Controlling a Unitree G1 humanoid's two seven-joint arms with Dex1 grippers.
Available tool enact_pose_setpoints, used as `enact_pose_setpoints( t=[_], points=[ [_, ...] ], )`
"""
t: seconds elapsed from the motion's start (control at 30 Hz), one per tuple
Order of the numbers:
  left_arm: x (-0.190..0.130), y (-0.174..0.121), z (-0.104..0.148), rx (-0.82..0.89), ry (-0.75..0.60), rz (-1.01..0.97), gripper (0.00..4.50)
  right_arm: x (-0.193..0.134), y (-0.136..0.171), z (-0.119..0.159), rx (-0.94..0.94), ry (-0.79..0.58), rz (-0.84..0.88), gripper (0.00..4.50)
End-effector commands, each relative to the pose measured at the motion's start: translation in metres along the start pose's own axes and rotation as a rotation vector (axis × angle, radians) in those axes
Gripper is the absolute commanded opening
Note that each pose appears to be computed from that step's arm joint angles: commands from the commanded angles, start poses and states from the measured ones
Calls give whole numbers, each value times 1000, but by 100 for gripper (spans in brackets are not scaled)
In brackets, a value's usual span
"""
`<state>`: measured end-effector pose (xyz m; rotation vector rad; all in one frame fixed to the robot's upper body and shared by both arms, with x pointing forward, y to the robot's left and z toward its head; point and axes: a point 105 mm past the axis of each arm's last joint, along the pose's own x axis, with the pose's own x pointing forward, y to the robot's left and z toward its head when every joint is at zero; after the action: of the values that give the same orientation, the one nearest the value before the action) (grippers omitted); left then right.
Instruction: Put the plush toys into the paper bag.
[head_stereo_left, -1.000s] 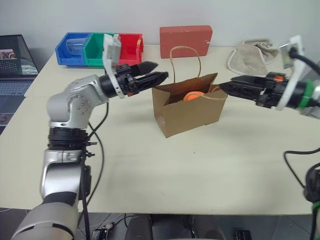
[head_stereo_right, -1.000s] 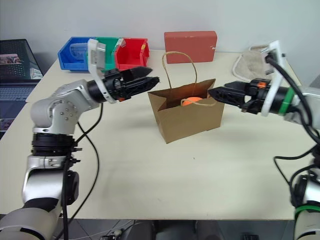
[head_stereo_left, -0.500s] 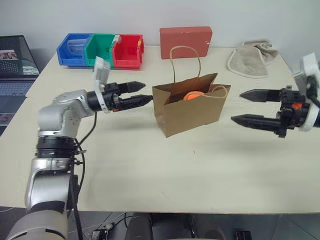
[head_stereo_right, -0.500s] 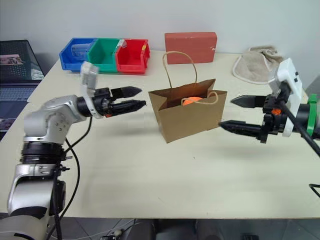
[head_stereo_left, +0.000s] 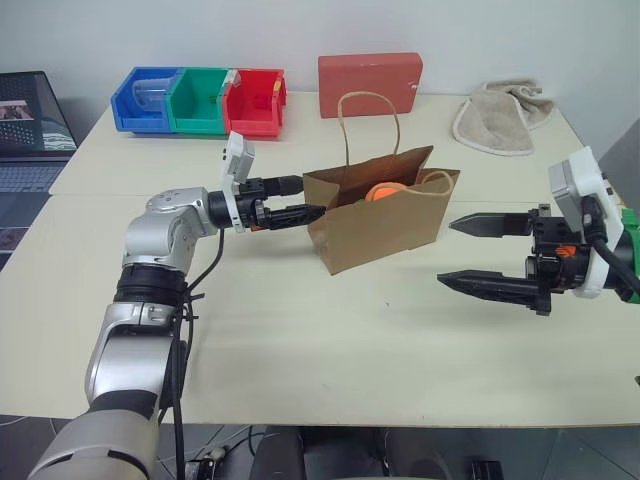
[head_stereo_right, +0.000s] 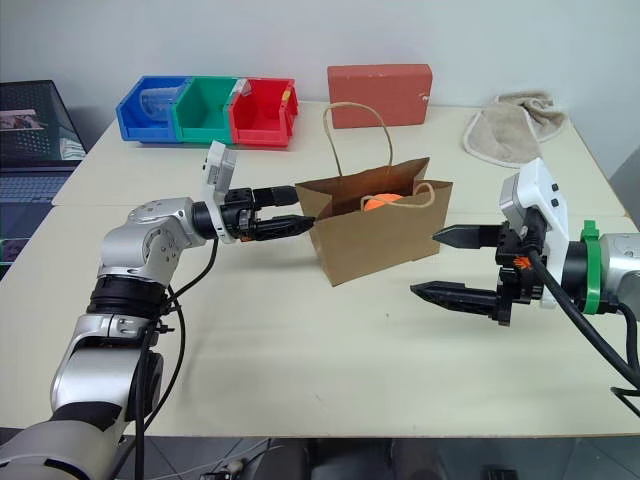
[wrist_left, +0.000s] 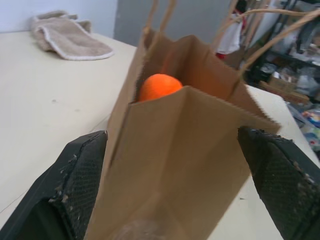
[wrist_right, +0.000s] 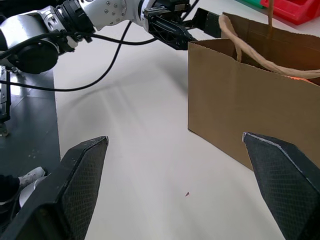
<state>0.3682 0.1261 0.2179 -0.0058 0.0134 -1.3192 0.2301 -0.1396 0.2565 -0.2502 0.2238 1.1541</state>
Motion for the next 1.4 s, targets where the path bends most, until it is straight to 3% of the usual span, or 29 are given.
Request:
enact_pose_setpoints(
  t=[0.03, 0.43, 0.67, 1.17, 1.27, 1.4],
  points=[
    [-5, -7, 8, 26, 0, -36, 445, -4, 5, 7, -35, -12, -7, 450],
    [3, -21, 5, 92, 57, -64, 445, -1, 4, 3, -29, -3, -2, 450],
    [11, -32, -14, 146, 100, -43, 445, 4, 2, 1, -41, 3, -7, 450],
    [39, -27, -13, 159, -48, 133, 445, 12, 1, -3, -67, 8, -18, 450],
    [42, -29, -13, 164, -66, 132, 381, 11, 1, -4, -87, 9, -36, 450],
    [43, -29, -16, 171, -58, 130, 256, 10, 1, -5, -128, 1, -58, 450]
  ],
)
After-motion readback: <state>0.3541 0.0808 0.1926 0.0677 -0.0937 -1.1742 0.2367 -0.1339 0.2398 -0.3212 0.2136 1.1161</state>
